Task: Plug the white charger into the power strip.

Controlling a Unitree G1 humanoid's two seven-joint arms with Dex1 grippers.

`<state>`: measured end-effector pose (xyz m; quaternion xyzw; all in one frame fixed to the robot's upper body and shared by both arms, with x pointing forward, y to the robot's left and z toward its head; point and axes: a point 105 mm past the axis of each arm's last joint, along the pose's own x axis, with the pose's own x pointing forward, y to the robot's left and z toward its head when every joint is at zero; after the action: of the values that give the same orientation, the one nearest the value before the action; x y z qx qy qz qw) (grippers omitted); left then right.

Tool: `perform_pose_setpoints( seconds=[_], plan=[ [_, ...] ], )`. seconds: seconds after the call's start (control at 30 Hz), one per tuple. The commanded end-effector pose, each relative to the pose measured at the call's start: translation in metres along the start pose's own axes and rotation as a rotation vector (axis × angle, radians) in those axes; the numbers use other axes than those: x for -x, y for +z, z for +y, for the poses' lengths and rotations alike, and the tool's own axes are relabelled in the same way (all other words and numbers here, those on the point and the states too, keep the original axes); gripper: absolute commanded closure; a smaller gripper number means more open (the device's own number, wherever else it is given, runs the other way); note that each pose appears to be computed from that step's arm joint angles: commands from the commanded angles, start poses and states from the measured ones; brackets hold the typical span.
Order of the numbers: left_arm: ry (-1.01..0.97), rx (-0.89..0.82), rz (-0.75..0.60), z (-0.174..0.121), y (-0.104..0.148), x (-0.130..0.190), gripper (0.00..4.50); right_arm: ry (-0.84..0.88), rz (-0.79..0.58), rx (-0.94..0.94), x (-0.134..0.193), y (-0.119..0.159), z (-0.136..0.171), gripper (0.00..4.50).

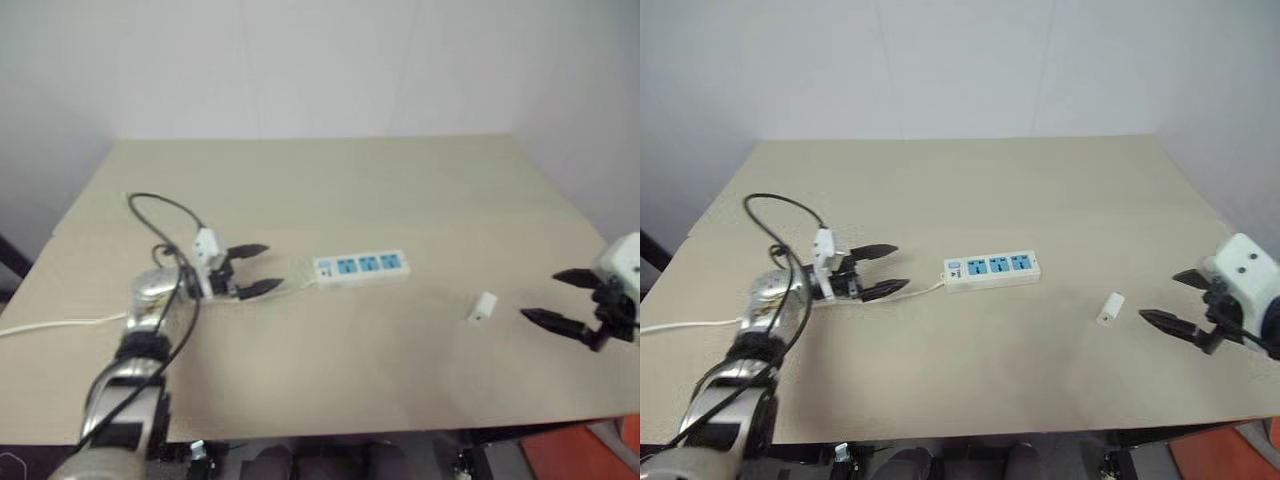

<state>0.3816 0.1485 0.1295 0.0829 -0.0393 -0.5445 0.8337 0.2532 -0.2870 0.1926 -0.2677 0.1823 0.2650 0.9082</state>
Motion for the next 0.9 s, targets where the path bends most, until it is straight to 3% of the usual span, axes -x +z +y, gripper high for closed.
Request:
perform_pose_setpoints(
  seconds=[0.03, 0.37, 0.7, 0.9],
  plan=[
    [-0.049, -0.015, 0.005, 0.001, 0.005, -0.009, 0.02, -0.015, -0.045, 0.013, -0.002, 0.011, 0.011, 0.0],
    [-0.158, -0.013, 0.061, -0.009, 0.01, -0.047, 0.02, -0.079, -0.025, -0.037, 0.012, 0.002, 0.042, 0.0],
    [-0.06, -0.128, 0.189, -0.007, -0.001, -0.078, 0.02, -0.118, -0.001, -0.044, 0.018, 0.001, 0.046, 0.0],
    [-0.117, -0.057, 0.236, -0.019, -0.017, -0.08, 0.02, -0.118, -0.001, -0.036, 0.012, 0.001, 0.046, 0.0]
  ],
)
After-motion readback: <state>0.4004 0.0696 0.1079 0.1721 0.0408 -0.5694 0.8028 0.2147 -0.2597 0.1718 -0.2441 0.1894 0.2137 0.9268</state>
